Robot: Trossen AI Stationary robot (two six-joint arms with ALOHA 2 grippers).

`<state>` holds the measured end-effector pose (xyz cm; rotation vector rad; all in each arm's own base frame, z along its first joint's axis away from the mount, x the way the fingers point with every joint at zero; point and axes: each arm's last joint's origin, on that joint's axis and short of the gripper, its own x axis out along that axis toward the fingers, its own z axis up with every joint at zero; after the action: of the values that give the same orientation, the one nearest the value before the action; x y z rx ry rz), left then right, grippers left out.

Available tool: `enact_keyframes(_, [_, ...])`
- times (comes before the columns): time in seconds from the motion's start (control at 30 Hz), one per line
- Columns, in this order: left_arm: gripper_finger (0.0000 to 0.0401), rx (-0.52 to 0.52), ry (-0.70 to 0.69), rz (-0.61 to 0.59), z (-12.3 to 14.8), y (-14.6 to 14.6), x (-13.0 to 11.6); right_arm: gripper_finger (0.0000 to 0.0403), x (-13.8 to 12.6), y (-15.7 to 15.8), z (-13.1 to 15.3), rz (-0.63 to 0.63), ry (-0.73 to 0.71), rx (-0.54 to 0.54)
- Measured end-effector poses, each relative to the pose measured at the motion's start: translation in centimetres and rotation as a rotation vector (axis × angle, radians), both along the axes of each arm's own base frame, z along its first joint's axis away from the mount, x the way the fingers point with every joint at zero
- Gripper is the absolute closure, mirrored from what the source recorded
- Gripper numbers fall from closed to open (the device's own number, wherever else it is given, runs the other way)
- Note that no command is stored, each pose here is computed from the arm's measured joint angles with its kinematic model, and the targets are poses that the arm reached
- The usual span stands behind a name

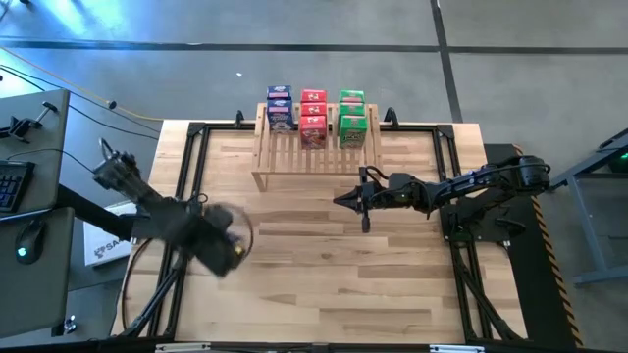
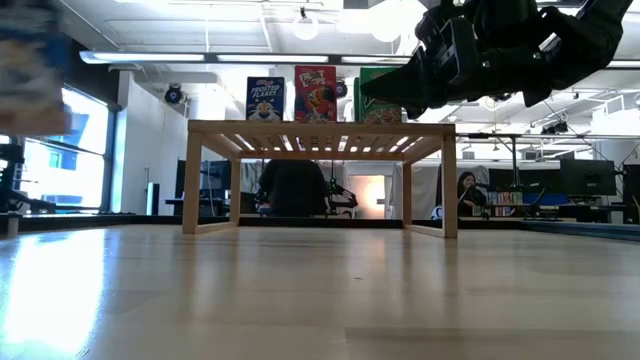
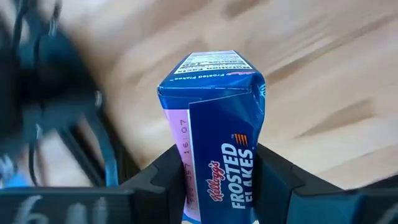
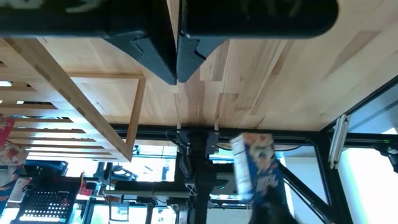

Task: Stack cereal on shelf
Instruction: Put the blue cereal box on the shelf aligned with the other blue cereal boxes

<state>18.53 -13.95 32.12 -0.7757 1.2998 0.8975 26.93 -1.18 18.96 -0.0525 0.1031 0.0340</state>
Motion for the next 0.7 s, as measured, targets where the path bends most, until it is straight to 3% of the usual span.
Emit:
enact_keyframes(0.27, [0.0274, 0.162, -0.181, -0.291, 4.9, 7.2, 1.5, 0.0402, 0.0, 0.0, 0.0, -0.002, 0.0, -0.002])
enact_keyframes(0.5, [0.0274, 0.322, -0.166, -0.521, 8.6, 13.1, 3.0, 0.0402, 0.0, 0.0, 0.0, -0.002, 0.0, -0.004])
enact_keyframes(0.7, [0.0274, 0.397, -0.103, -0.671, 10.2, 17.7, 4.7, 0.0402, 0.0, 0.0, 0.0, -0.002, 0.0, -0.004])
